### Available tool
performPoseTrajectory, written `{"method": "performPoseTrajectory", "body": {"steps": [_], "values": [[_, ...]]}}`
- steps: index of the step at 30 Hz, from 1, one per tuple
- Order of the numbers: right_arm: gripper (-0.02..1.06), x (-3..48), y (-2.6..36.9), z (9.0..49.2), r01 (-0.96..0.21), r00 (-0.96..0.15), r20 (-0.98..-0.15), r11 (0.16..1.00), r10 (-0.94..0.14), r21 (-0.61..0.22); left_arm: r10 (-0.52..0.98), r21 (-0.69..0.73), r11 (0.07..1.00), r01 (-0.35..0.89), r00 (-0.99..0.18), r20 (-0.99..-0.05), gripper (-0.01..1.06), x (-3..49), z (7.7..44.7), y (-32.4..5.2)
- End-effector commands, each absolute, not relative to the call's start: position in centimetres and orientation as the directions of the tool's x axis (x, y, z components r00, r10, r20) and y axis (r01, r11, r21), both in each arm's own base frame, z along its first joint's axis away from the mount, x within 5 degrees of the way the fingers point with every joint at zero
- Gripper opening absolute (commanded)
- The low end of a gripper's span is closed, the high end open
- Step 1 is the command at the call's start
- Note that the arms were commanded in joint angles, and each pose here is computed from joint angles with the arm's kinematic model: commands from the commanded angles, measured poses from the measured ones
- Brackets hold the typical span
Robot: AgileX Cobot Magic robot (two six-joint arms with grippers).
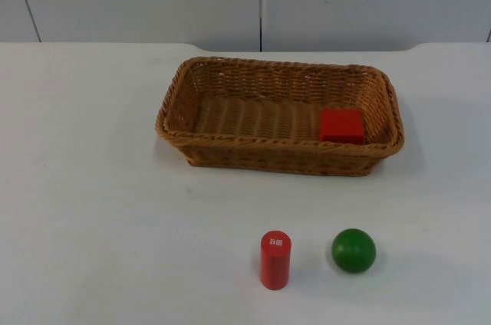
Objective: Pick up the basket with the left hand and place the object to the left of the red cylinder into the basket with the right hand.
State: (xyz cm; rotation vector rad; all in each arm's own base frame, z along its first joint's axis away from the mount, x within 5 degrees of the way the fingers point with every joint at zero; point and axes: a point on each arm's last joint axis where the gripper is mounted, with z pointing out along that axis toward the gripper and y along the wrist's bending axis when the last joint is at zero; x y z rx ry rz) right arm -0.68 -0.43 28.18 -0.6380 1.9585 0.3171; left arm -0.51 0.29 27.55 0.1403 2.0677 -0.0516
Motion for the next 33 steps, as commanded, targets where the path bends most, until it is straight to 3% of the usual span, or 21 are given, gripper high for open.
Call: {"method": "performPoseTrajectory", "body": {"steps": [1,6,11,17,30,33], "values": [[1.05,-0.65,-0.41,28.06,-0.560,-0.353,-0.888,0.827,-0.295,-0.052,0.077,0.021,0.992,0.124,-0.467,-0.881,1.05,-0.46,27.48,0.27],[1.05,-0.69,-0.33,28.06,-0.510,-0.372,-0.888,0.859,-0.270,-0.047,0.077,0.021,0.992,0.124,-0.467,-0.881,1.05,-0.46,27.48,0.27],[1.05,-0.75,-0.16,28.06,-0.315,-0.421,-0.888,0.948,-0.183,-0.046,0.078,0.023,0.992,0.123,-0.467,-0.881,1.05,-0.46,27.48,0.28],[1.05,-0.77,-0.02,28.06,-0.168,-0.444,-0.888,0.985,-0.115,-0.044,0.078,0.023,0.992,0.123,-0.467,-0.881,1.05,-0.46,27.48,0.28],[1.05,-0.77,-0.01,28.06,-0.155,-0.446,-0.888,0.987,-0.110,-0.044,0.078,0.025,0.993,0.119,-0.467,-0.881,1.05,-0.45,27.48,0.30],[1.05,-0.77,-0.01,28.06,-0.155,-0.446,-0.888,0.987,-0.110,-0.044,0.049,0.028,0.998,0.050,-0.471,-0.881,1.05,-0.47,27.48,0.31]]}}
